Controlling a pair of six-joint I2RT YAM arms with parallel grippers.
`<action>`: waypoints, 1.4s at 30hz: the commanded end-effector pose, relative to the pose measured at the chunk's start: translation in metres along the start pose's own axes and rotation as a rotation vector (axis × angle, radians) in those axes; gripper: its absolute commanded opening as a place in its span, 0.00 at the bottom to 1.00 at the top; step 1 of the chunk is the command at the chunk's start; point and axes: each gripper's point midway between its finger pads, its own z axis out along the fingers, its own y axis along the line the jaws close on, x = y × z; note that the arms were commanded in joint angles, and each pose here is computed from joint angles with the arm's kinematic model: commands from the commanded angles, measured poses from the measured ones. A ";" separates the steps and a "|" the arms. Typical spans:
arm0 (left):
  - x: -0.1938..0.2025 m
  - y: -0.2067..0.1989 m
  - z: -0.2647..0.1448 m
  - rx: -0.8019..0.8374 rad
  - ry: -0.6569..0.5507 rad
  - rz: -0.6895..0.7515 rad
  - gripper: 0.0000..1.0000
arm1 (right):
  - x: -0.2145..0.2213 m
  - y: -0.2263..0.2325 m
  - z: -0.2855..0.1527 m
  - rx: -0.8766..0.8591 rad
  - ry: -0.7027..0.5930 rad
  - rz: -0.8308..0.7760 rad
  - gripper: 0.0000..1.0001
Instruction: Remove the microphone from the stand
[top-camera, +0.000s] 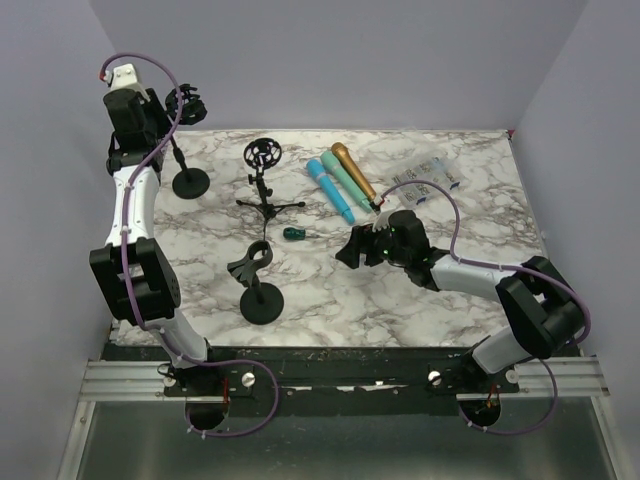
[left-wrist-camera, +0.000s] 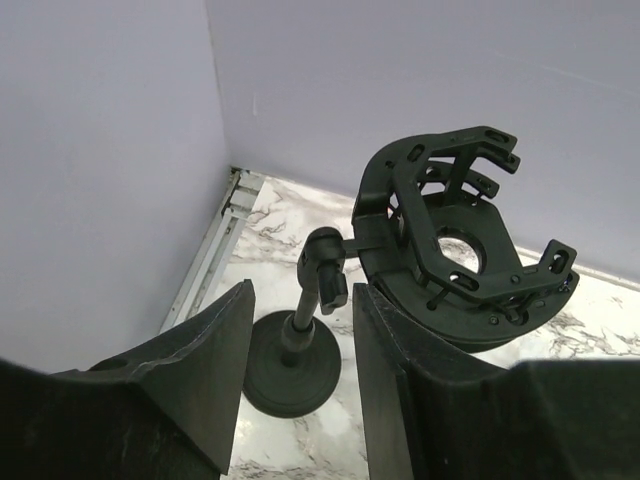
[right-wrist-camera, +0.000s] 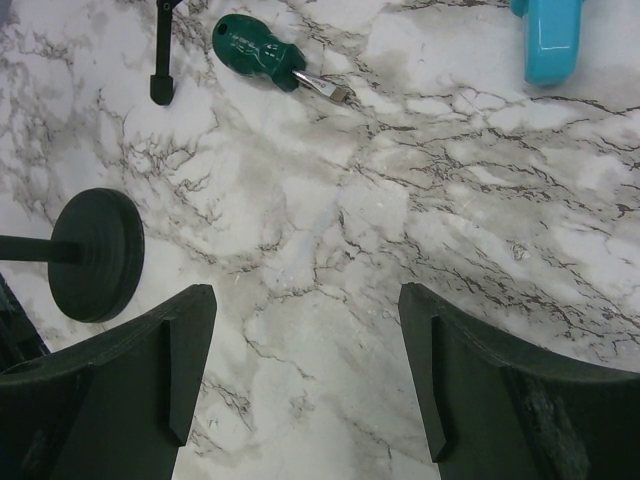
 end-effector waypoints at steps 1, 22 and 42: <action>-0.004 -0.003 0.007 -0.003 -0.001 -0.002 0.43 | -0.011 0.003 0.004 -0.001 -0.032 -0.023 0.81; 0.016 -0.016 0.019 0.037 0.052 -0.073 0.32 | -0.009 0.002 0.006 -0.002 -0.028 -0.020 0.81; -0.002 -0.025 -0.029 0.084 0.012 -0.049 0.76 | -0.007 0.002 0.007 -0.008 -0.023 -0.017 0.81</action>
